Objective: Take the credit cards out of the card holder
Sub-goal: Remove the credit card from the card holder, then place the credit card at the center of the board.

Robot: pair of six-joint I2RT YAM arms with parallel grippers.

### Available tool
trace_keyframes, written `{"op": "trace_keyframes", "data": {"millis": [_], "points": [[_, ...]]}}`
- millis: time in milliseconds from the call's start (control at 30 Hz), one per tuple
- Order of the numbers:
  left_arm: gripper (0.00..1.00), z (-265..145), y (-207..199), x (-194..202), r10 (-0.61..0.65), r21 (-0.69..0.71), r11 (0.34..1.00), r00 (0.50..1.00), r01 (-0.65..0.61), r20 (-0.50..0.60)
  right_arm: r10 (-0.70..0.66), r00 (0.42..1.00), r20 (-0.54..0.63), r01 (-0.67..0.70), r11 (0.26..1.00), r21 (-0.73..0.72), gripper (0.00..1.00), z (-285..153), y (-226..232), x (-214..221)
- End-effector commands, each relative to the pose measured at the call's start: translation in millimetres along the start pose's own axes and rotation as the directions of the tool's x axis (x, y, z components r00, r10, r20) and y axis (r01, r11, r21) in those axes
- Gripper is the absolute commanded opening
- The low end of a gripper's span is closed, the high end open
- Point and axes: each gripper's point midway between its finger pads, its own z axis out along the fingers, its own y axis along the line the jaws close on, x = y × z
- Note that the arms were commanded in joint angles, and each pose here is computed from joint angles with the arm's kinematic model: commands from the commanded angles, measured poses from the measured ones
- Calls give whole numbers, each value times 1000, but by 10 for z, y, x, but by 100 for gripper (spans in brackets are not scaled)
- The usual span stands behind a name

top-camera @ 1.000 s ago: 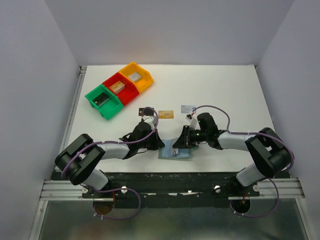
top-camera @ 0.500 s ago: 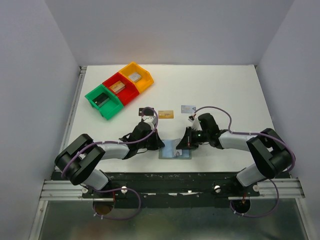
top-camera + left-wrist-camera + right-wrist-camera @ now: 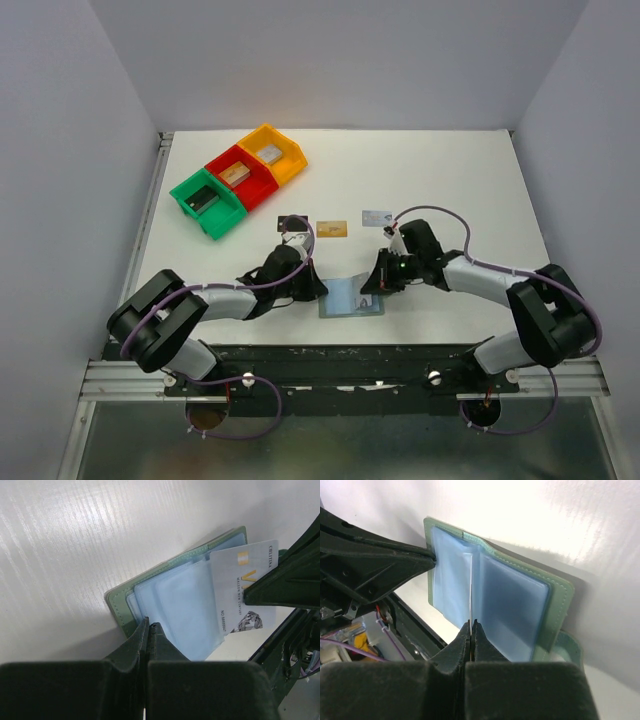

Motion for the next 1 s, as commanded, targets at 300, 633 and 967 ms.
{"op": "trace_keyframes", "data": {"millis": [300, 633, 967], "points": [[0, -122, 273, 202, 4, -95, 995, 999, -9, -50, -138, 987, 86, 124, 980, 156, 1, -481, 72, -237], [59, -373, -254, -355, 71, 51, 996, 988, -79, 139, -350, 907, 235, 345, 936, 61, 0, -934, 572, -373], [90, -1316, -1235, -900, 173, 368, 865, 891, -341, 419, -608, 784, 122, 606, 708, -364, 0, -1101, 1477, 243]]}}
